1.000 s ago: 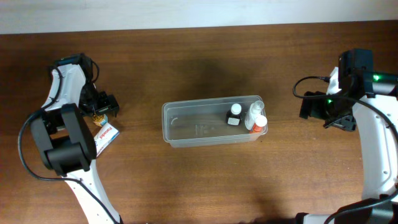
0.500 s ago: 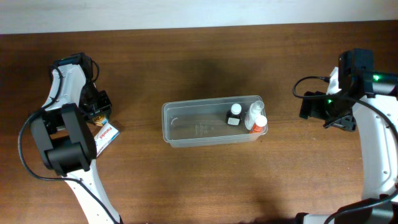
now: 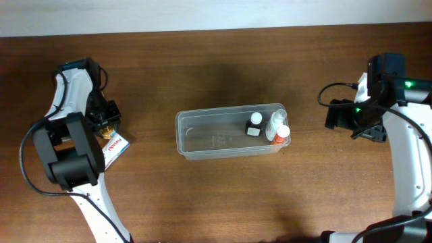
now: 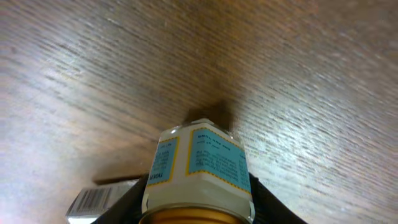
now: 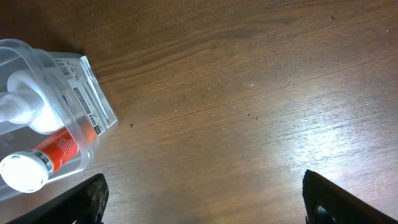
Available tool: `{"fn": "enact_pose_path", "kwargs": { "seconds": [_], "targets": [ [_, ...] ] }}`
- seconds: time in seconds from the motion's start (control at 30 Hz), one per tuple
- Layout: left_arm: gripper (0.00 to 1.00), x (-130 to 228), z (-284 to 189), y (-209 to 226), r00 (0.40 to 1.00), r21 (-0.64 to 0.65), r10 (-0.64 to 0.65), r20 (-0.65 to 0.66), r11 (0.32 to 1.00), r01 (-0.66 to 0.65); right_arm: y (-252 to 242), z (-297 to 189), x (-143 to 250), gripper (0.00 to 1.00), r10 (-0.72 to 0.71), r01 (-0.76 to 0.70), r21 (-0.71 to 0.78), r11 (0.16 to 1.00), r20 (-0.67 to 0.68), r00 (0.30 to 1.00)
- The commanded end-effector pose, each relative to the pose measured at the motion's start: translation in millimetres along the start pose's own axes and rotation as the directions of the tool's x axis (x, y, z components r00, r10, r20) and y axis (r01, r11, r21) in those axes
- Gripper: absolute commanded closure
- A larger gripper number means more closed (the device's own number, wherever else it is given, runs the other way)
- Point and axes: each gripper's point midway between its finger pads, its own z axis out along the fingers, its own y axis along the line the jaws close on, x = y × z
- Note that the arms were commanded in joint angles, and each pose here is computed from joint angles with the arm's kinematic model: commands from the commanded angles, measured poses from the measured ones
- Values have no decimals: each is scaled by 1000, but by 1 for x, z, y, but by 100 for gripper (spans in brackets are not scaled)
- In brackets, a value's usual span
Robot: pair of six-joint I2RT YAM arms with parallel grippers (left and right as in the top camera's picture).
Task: Pack container
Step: 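Grasp the small gold-capped jar with the left gripper, then place the gold-capped jar into the container and release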
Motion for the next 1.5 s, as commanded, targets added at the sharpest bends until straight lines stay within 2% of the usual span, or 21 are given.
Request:
{"fn": "enact_pose_path", "kwargs": {
  "seconds": [0.0, 0.17, 0.37, 0.57, 0.7, 0.87, 0.93, 1.07, 1.23, 1.47],
  "targets": [
    [73, -8, -69, -12, 985, 48, 13, 170, 999, -21, 0, 2, 1, 8, -2, 2, -8, 1000, -9, 1000],
    [73, 11, -145, -43, 932, 85, 80, 353, 990, -117, 0, 2, 1, 8, -2, 2, -8, 1000, -9, 1000],
    [72, 80, -208, -120, 823, 117, 257, 506, 925, -361, 0, 2, 0, 8, -3, 3, -8, 1000, -5, 1000],
    [72, 155, -206, -201, 705, 51, 484, 519, 806, -590, 0, 2, -1, 8, -3, 3, -8, 1000, -2, 1000],
    [72, 188, -194, -238, 650, 31, 563, 510, 743, -668, 0, 2, -1, 8, -3, 3, -8, 1000, -3, 1000],
    [72, 205, -175, -271, 635, 33, 590, 498, 719, -694, 1, 2, -1, 8, -3, 3, -9, 1000, -2, 1000],
    [72, 206, -163, -280, 657, 39, 584, 477, 733, -679, 1, 2, -1, 8, -3, 3, -9, 1000, -3, 1000],
    [72, 207, -138, -292, 739, 94, 536, 409, 780, -618, 0, 2, 0, 8, -2, 2, -8, 1000, -4, 1000],
    [71, 206, -113, -314, 756, 149, 545, 363, 766, -625, 0, 2, 0, 8, -2, 2, -9, 1000, -5, 1000],
    [72, 204, -83, -329, 771, 137, 547, 325, 780, -611, 0, 2, 0, 8, -2, 2, -9, 1000, -6, 1000]
  ]
}}
